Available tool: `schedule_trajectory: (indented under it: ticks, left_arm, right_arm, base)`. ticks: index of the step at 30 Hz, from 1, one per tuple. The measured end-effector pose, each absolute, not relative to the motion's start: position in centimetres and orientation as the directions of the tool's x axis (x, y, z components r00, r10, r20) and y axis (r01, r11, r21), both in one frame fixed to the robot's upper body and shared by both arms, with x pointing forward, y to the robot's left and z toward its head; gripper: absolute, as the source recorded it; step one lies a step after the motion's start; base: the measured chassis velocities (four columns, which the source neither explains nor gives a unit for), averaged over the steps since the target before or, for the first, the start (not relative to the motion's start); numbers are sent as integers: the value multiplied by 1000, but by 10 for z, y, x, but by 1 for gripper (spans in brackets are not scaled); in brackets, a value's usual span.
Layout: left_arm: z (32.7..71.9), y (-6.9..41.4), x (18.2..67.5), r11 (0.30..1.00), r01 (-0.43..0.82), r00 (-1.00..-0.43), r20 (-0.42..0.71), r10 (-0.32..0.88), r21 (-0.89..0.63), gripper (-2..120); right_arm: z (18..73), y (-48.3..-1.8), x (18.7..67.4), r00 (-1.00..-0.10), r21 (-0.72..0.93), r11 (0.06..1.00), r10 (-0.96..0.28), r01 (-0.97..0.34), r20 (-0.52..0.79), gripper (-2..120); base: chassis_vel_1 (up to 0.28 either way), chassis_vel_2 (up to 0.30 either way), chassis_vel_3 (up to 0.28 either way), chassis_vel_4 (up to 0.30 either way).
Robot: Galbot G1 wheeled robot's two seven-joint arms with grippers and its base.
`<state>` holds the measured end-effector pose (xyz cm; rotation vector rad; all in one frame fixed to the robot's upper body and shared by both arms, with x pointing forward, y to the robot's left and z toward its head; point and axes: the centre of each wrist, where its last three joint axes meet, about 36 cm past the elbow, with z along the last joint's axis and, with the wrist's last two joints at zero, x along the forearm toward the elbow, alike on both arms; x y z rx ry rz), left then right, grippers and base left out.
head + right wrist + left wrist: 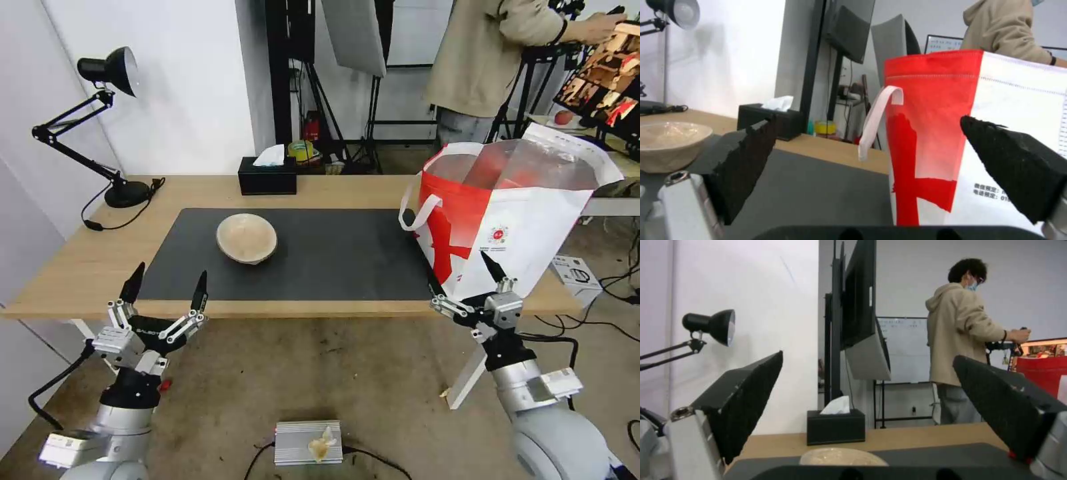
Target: Pick up the trash from the table and place it into the takeout bag.
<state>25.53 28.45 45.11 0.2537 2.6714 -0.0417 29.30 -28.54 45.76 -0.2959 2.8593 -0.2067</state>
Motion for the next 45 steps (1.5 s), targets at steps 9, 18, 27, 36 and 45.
schedule_trajectory:
  ticks: [9, 18, 27, 36, 45]
  left_arm:
    - [453, 283, 255, 982, 190, -882, -437, 174, 7, 100]
    - [455, 282, 258, 983, 186, -880, -444, 167, 2, 100]
    - [455, 276, 261, 980, 200, -880, -441, 175, -9, 100]
    - [456, 279, 262, 980, 201, -880, -440, 179, -2, 100]
    - [456, 279, 270, 976, 216, -879, -433, 199, 11, 100]
  right_arm:
    - [456, -278, 277, -947, -171, 967, -227, -190, -228, 100]
    - [456, -278, 272, -941, -188, 958, -255, -215, -223, 100]
    - [452, -276, 269, -938, -201, 953, -270, -228, -216, 100]
    - [450, -275, 269, -939, -204, 952, -270, -227, -214, 100]
    - [450, -275, 269, -939, -203, 952, -270, -228, -214, 100]
  base:
    - [0, 0, 0, 0]
    - [0, 0, 0, 0]
    - [0, 0, 0, 0]
    - [0, 0, 0, 0]
    - [0, 0, 0, 0]
